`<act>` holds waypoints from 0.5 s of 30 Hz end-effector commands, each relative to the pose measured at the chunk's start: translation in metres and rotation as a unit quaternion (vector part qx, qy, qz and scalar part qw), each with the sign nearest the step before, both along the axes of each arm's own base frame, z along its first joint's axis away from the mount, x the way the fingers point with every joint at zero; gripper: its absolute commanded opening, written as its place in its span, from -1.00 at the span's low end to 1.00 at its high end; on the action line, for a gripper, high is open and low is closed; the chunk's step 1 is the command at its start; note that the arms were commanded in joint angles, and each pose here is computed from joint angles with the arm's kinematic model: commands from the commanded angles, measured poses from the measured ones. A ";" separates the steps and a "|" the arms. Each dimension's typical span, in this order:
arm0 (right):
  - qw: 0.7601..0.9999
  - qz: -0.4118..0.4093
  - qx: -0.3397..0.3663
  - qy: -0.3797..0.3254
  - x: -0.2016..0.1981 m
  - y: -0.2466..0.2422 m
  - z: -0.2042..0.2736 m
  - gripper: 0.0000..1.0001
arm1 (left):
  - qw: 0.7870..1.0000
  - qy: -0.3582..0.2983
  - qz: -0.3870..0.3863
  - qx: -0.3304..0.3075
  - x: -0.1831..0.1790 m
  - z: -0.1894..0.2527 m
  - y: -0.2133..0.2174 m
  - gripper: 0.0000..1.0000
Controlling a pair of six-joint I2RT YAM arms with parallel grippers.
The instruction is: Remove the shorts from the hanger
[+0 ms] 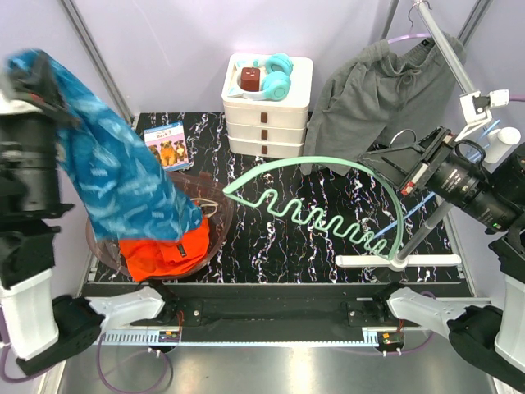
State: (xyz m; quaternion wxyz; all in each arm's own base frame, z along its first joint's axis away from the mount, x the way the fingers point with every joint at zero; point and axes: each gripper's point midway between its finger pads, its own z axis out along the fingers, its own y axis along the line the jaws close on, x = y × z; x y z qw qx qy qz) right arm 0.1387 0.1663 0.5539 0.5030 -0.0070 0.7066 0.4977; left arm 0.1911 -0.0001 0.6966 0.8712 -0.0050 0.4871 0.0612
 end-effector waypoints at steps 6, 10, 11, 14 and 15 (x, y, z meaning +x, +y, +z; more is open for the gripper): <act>1.000 0.011 0.007 -0.021 -0.004 0.002 0.005 -1.00 | 0.974 0.224 -0.019 -0.024 0.068 -0.175 -0.050 -1.00; 1.000 0.014 0.005 -0.022 -0.003 0.003 -0.002 -1.00 | 0.936 0.337 0.028 -0.094 0.086 -0.292 -0.041 -1.00; 1.000 0.014 0.004 -0.023 -0.003 0.003 -0.002 -1.00 | 0.931 0.344 0.032 -0.112 0.083 -0.307 -0.036 -1.00; 1.000 0.020 0.010 -0.009 -0.003 0.006 -0.007 -1.00 | 0.897 0.391 0.068 -0.193 0.080 -0.375 -0.013 -1.00; 1.000 0.025 0.010 -0.002 -0.002 0.008 -0.011 -1.00 | 0.882 0.410 0.064 -0.224 0.076 -0.393 -0.012 -1.00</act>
